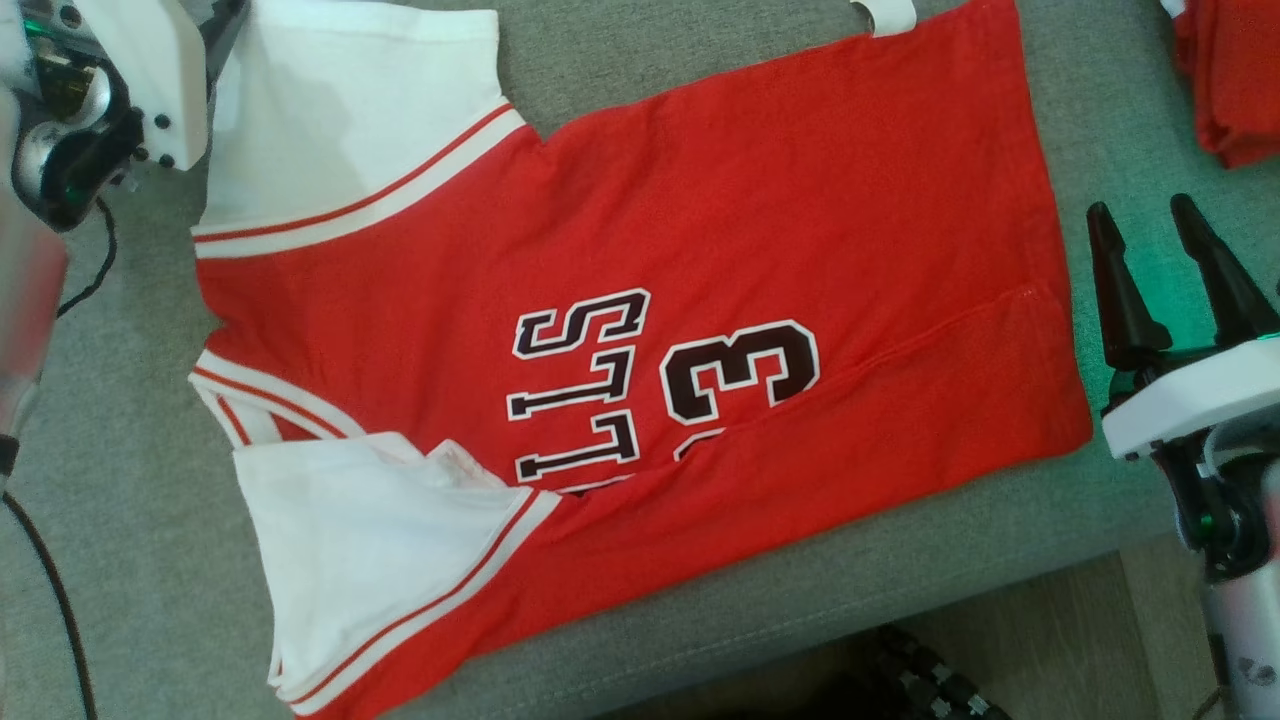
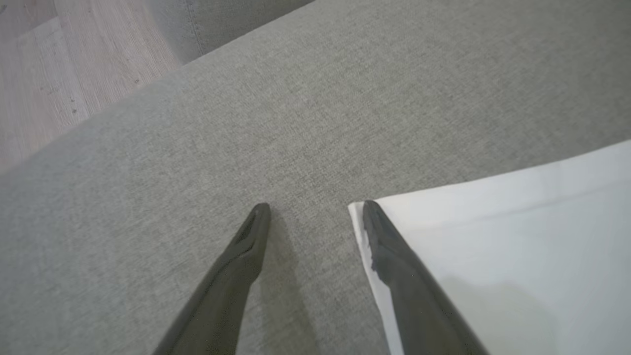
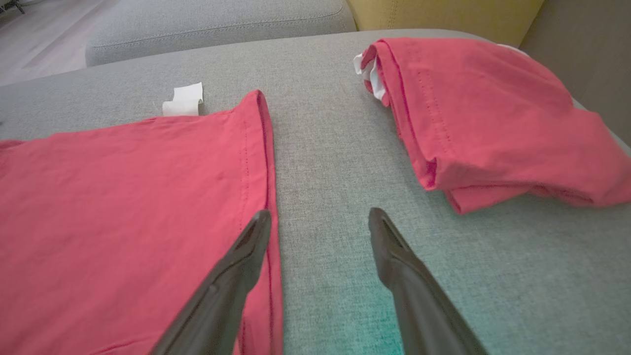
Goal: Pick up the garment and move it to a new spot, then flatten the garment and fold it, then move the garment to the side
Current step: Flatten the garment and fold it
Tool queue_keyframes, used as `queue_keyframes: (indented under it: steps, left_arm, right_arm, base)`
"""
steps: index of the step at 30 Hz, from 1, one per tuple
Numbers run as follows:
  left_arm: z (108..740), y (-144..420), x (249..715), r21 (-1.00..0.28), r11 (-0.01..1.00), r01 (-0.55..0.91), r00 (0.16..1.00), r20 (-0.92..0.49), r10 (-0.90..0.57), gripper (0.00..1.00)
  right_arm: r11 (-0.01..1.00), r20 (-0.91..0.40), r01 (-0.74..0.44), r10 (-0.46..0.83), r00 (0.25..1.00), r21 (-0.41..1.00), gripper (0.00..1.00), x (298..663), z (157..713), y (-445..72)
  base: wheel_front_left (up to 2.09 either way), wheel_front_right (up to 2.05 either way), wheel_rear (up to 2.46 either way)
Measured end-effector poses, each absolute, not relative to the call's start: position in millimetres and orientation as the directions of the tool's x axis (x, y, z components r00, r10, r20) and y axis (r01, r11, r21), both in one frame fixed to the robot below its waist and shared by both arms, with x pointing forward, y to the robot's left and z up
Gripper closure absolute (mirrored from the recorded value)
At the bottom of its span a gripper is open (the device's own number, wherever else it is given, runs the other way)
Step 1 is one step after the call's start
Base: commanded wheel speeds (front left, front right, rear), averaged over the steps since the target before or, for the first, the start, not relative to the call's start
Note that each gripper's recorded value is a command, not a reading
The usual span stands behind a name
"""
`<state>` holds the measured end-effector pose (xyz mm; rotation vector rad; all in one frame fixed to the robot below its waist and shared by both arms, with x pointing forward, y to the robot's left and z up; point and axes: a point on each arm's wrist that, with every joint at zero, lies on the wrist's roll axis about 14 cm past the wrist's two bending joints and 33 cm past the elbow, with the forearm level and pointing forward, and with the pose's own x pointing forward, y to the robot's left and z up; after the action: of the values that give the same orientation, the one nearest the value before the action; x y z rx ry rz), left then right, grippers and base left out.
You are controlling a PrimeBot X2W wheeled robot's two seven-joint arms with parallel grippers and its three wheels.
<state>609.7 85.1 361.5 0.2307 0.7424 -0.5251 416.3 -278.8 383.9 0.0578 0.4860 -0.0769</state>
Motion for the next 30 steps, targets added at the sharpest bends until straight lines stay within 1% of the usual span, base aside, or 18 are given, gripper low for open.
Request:
queue_keyframes:
  steps: [5,7,9,10,11,12,13,18,22,27,30]
  left_arm:
    - [359.2,79.5,606.2,0.003,0.837,0.547,0.591,-0.710,-0.383,0.00]
    - [359.6,78.1,603.7,0.001,0.830,0.558,0.576,-0.720,-0.386,0.30]
    - [360.6,75.0,601.1,-0.004,0.822,0.570,0.569,-0.720,-0.398,0.56]
    - [361.2,72.5,599.5,-0.010,0.817,0.577,0.564,-0.719,-0.407,0.56]
    - [360.8,71.2,597.9,-0.015,0.813,0.582,0.558,-0.721,-0.412,0.78]
    - [360.5,69.6,596.1,-0.020,0.808,0.589,0.549,-0.724,-0.418,0.96]
    - [360.9,68.5,595.1,-0.021,0.803,0.595,0.546,-0.724,-0.423,1.00]
    - [366.6,70.4,598.0,0.017,0.789,0.615,0.583,-0.683,-0.440,1.00]
    - [383.2,67.6,598.2,0.049,0.774,0.631,0.617,-0.636,-0.463,1.00]
    - [414.3,61.2,592.1,0.092,0.747,0.658,0.648,-0.574,-0.500,1.00]
    - [427.0,62.0,582.0,0.101,0.736,0.669,0.649,-0.562,-0.513,1.00]
  right_arm:
    - [0.995,-0.466,0.092,-0.065,0.882,0.036,0.00,416.3,383.9,-280.6]
    - [0.995,-0.463,0.096,-0.069,0.884,0.035,0.00,416.4,385.5,-281.7]
    - [0.994,-0.460,0.100,-0.073,0.885,0.034,0.00,416.2,386.6,-283.2]
    - [0.994,-0.460,0.101,-0.075,0.885,0.033,0.00,416.1,386.8,-283.7]
    - [0.994,-0.460,0.101,-0.075,0.885,0.033,0.00,416.0,386.8,-283.8]
    - [0.994,-0.460,0.101,-0.075,0.885,0.032,0.00,415.9,386.7,-283.9]
    - [0.994,-0.461,0.101,-0.075,0.884,0.032,0.00,415.9,386.6,-283.8]
    - [0.996,-0.453,0.083,-0.057,0.890,0.037,0.00,420.3,388.6,-278.1]
    - [0.998,-0.425,0.036,-0.014,0.905,0.045,0.00,437.7,403.0,-265.5]
    - [0.998,-0.473,-0.002,0.029,0.880,0.059,0.00,458.7,411.2,-254.1]
    - [0.997,-0.507,-0.022,0.053,0.860,0.068,0.00,470.9,412.5,-245.6]
  base:
    - [0.00,0.00,0.00]
    - [0.00,0.00,0.00]
    - [0.00,0.00,0.00]
    - [0.00,0.00,0.00]
    - [0.00,0.00,0.00]
    - [0.00,0.00,0.00]
    - [0.00,0.00,0.00]
    - [0.00,0.00,0.00]
    - [0.00,0.00,0.00]
    - [0.00,0.00,0.00]
    - [0.00,0.00,0.00]
